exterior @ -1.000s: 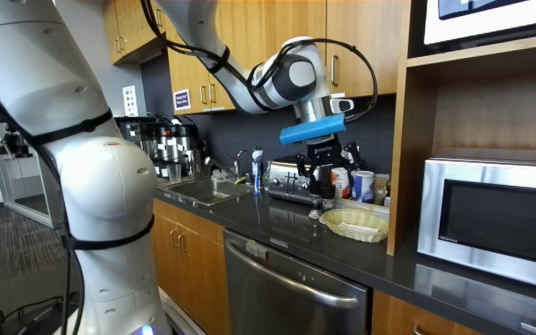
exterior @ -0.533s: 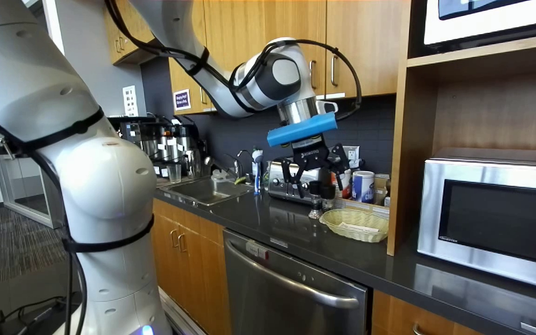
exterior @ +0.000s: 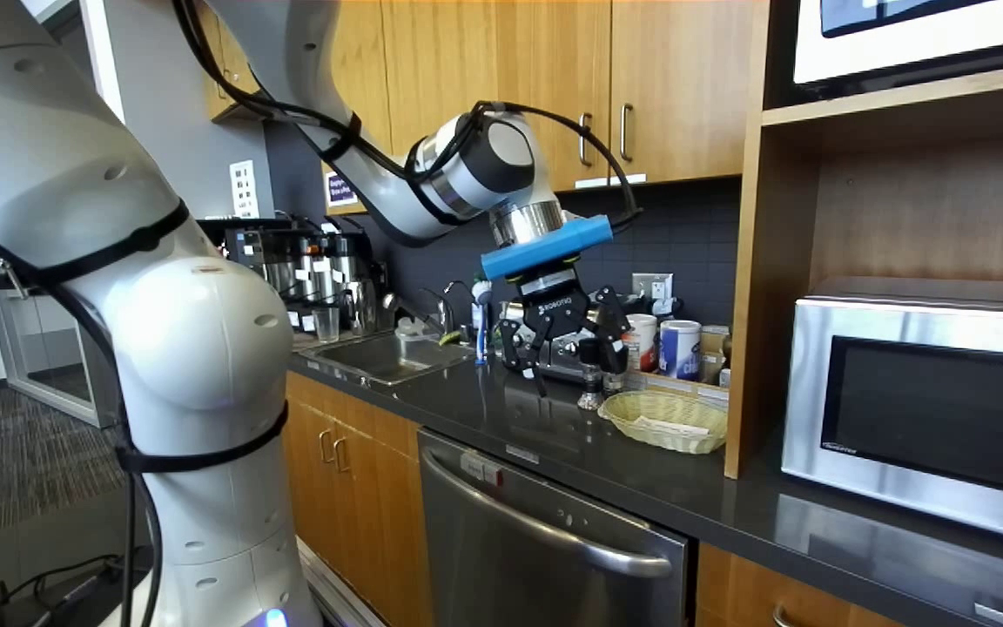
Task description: Push the toaster closer to the wall
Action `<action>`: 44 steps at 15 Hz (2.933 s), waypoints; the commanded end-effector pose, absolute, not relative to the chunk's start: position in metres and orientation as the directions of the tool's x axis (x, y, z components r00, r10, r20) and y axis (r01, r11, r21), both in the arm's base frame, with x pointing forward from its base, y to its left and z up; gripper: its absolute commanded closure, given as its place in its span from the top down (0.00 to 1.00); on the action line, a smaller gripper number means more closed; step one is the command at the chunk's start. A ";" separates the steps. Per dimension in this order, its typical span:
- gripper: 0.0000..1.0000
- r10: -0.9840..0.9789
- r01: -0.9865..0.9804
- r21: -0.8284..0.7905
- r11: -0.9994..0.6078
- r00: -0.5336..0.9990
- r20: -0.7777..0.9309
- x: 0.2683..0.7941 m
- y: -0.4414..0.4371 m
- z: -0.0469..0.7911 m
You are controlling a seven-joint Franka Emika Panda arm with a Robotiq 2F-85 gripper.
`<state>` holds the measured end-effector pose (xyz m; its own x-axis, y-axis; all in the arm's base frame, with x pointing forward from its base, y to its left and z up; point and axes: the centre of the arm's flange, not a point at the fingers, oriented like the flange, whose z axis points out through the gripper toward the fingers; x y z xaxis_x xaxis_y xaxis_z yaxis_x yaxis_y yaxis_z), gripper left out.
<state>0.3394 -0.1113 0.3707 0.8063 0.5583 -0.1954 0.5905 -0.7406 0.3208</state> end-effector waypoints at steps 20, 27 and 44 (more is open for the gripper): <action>1.00 0.658 0.786 0.312 -0.533 0.617 -0.431 0.344 -0.087 0.344; 1.00 0.658 0.787 0.312 -0.533 0.617 -0.431 0.344 -0.087 0.344; 1.00 0.651 0.786 0.309 -0.536 0.618 -0.441 0.352 -0.075 0.341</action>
